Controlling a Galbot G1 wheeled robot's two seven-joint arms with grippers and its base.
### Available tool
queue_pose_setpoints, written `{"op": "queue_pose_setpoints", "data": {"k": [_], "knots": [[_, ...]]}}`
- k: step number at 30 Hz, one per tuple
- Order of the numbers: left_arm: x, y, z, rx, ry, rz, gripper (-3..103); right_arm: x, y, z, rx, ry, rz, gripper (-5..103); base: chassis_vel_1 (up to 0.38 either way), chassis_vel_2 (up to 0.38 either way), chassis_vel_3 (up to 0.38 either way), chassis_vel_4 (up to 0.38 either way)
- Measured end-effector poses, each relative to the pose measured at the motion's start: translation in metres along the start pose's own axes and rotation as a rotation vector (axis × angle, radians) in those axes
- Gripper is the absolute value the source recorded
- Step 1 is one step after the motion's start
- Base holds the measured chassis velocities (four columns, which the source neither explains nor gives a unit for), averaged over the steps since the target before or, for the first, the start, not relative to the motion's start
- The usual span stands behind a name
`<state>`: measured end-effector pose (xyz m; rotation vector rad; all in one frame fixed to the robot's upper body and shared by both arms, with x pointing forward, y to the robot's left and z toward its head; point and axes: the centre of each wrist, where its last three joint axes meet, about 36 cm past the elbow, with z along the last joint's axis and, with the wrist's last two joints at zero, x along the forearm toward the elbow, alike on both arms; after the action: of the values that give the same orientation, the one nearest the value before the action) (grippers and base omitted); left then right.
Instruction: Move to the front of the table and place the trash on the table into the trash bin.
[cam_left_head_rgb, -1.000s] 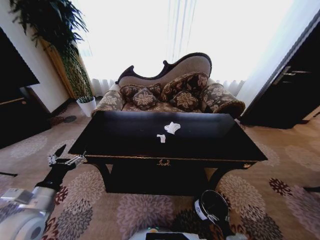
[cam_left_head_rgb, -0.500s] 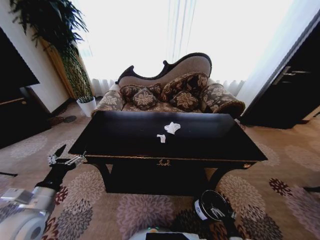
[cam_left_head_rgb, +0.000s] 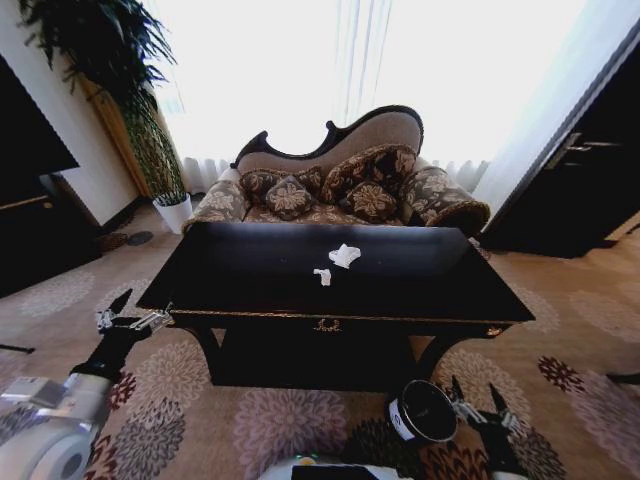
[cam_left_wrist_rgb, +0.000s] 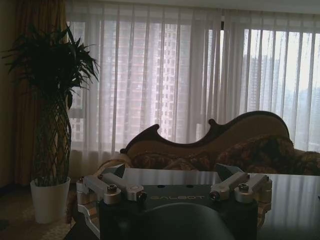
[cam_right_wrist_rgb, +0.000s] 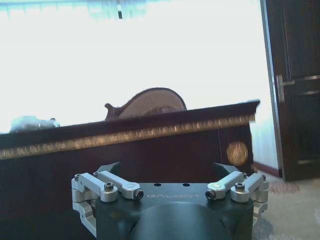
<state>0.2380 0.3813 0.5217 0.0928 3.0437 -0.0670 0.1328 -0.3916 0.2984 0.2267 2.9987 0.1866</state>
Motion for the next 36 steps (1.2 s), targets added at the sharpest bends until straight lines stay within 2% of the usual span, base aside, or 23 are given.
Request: {"op": "queue_pose_setpoints", "data": {"k": [11,19,25,36], "knots": [[0.000,0.000,0.000,0.000,0.000,0.000,100,-0.012,-0.006,-0.037,0.017,-0.080,0.002,100,0.000,0.000,0.000,0.000],[0.000,0.000,0.000,0.000,0.000,0.000,100,-0.046,0.001,-0.082,0.005,-0.130,-0.034,100,0.000,0.000,0.000,0.000],[0.000,0.000,0.000,0.000,0.000,0.000,100,-0.085,0.011,-0.123,0.009,-0.136,-0.091,100,0.000,0.000,0.000,0.000],[0.000,0.000,0.000,0.000,0.000,0.000,100,-0.148,0.046,-0.191,0.052,-0.078,-0.267,100,0.000,0.000,0.000,0.000]]}}
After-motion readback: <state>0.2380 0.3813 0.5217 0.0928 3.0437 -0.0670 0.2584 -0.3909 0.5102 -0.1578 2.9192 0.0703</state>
